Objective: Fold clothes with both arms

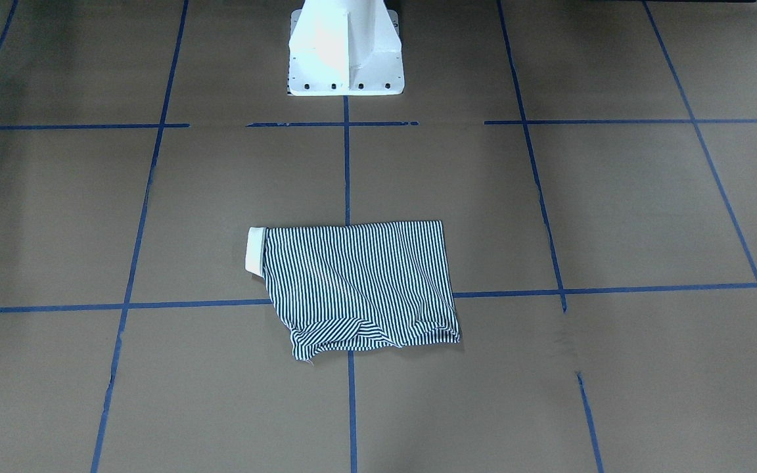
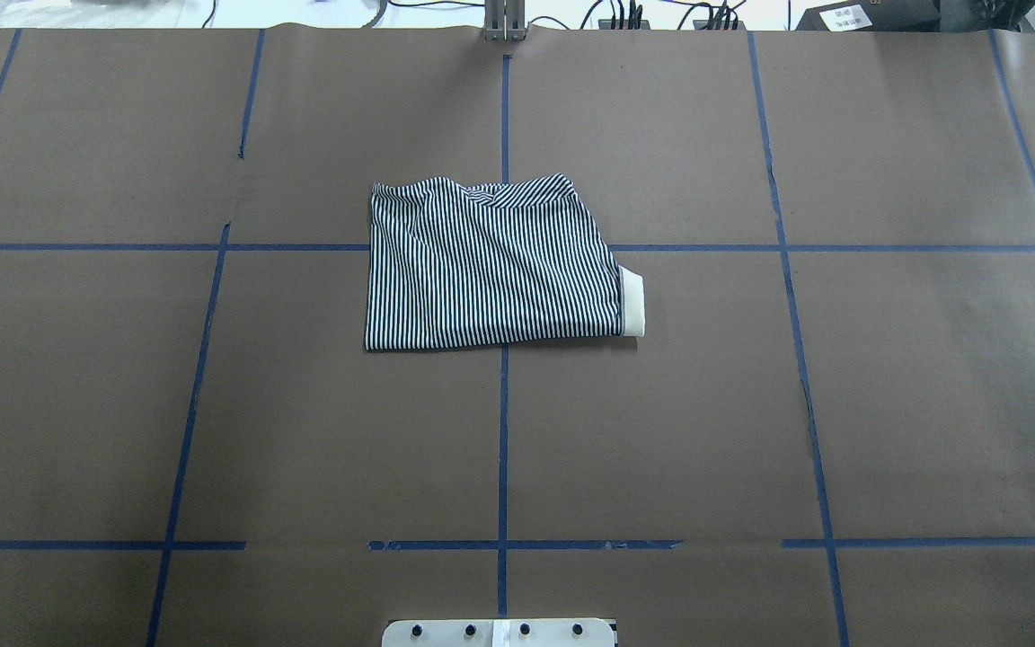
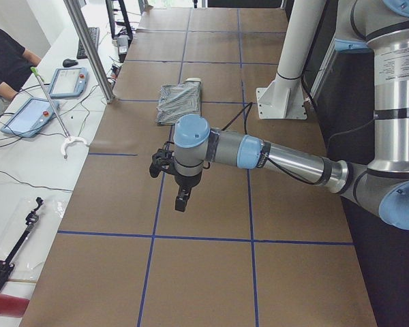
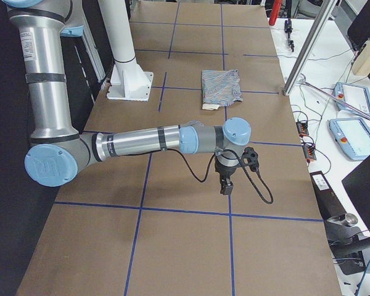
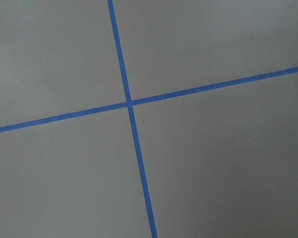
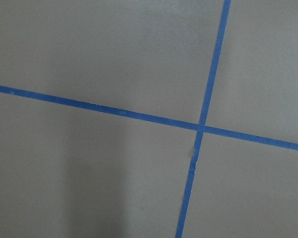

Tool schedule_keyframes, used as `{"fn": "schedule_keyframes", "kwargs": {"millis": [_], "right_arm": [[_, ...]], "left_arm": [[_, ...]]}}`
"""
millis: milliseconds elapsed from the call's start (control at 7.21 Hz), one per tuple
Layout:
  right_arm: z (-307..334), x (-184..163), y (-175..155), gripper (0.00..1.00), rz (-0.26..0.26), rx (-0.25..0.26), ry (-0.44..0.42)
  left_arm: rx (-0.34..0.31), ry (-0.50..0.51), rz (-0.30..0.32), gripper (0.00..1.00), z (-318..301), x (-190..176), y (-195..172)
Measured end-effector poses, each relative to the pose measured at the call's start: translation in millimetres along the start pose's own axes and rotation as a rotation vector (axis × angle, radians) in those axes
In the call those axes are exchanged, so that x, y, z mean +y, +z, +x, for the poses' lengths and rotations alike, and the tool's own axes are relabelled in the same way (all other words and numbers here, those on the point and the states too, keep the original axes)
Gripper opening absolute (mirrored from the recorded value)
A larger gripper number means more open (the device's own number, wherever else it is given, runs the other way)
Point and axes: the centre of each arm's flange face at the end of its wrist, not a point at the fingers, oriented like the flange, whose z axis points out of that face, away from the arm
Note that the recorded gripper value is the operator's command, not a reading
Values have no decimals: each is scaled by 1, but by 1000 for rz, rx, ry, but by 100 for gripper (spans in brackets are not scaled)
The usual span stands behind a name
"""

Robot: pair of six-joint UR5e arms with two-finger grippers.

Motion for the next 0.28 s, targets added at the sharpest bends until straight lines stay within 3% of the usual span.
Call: {"fn": "schedule_keyframes", "kwargs": {"millis": [278], "right_arm": [[6,16,7,100,-15,-2,15]], "left_arm": [[4,-12,-14,100,-6,1,7]]}}
